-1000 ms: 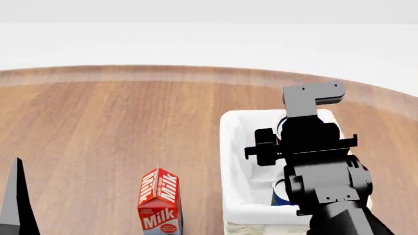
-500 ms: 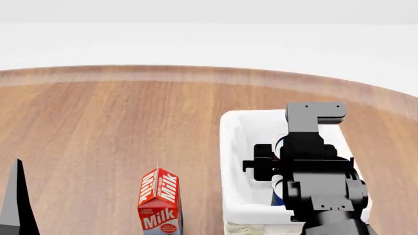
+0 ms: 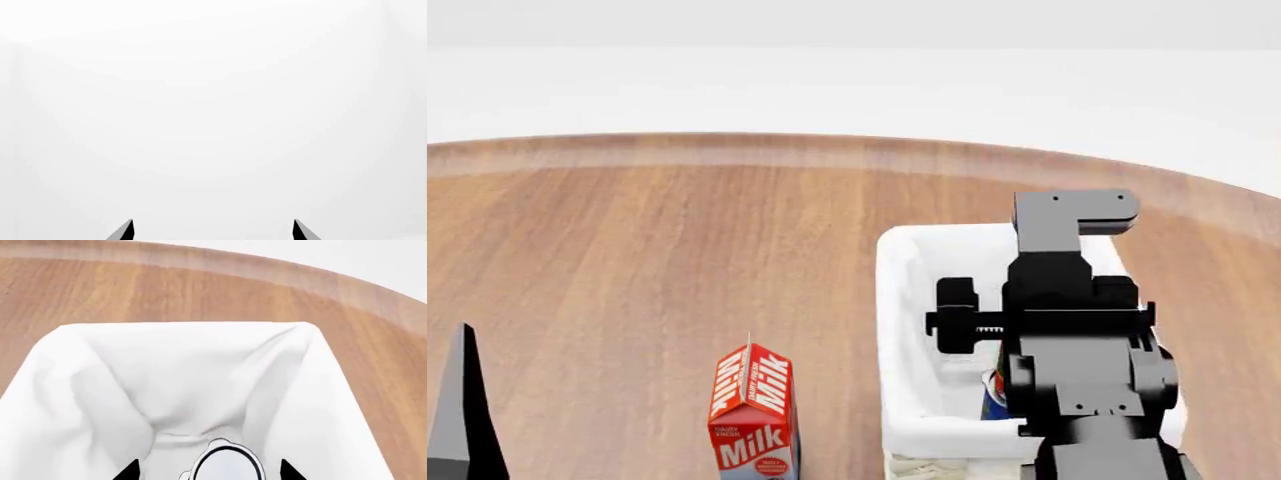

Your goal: Pick up the alphabet soup and the tomato sauce, and put them in the basket.

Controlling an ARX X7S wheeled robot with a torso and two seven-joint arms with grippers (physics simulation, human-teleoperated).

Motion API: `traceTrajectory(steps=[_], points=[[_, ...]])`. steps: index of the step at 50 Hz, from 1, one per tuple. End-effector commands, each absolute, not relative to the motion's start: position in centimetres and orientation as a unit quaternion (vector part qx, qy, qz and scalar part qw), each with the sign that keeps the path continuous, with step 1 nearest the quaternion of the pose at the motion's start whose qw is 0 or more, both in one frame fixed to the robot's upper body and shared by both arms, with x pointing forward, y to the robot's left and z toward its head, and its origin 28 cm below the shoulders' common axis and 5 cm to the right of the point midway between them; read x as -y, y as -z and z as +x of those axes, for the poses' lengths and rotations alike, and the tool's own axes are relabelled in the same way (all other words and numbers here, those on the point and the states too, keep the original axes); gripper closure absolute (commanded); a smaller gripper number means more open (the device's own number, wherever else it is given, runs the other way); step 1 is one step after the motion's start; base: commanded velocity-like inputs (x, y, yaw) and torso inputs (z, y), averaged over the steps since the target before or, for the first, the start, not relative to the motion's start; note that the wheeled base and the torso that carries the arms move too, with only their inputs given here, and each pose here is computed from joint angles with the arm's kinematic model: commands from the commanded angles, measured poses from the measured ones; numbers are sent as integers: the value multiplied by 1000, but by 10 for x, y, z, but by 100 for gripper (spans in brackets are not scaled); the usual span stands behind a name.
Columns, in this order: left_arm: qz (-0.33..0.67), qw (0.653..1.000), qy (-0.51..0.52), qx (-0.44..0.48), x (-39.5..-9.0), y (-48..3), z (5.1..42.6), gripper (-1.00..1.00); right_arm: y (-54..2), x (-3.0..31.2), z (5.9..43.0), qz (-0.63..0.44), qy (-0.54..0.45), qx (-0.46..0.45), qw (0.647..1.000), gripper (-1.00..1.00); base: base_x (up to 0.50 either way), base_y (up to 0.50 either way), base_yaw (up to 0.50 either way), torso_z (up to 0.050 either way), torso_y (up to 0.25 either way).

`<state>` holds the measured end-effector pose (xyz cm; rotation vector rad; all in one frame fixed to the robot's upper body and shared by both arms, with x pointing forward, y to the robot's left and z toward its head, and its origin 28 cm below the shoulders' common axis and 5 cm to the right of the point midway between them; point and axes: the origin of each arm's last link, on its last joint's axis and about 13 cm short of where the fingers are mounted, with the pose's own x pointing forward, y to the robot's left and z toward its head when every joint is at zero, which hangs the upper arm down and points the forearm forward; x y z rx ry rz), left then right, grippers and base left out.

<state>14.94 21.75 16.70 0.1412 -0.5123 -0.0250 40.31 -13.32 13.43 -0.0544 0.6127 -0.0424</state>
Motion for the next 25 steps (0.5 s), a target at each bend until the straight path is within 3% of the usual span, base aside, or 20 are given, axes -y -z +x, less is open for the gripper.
traceTrajectory(steps=[1, 25], points=[[70, 965, 13, 252, -217, -167, 149, -100, -153, 131, 412, -37, 18, -254, 966, -100, 0, 0, 0, 0, 0], [69, 965, 14, 253, -217, -167, 149, -100, -196, 122, 415, -23, -4, -56, 998, -100, 0, 0, 0, 0, 0]])
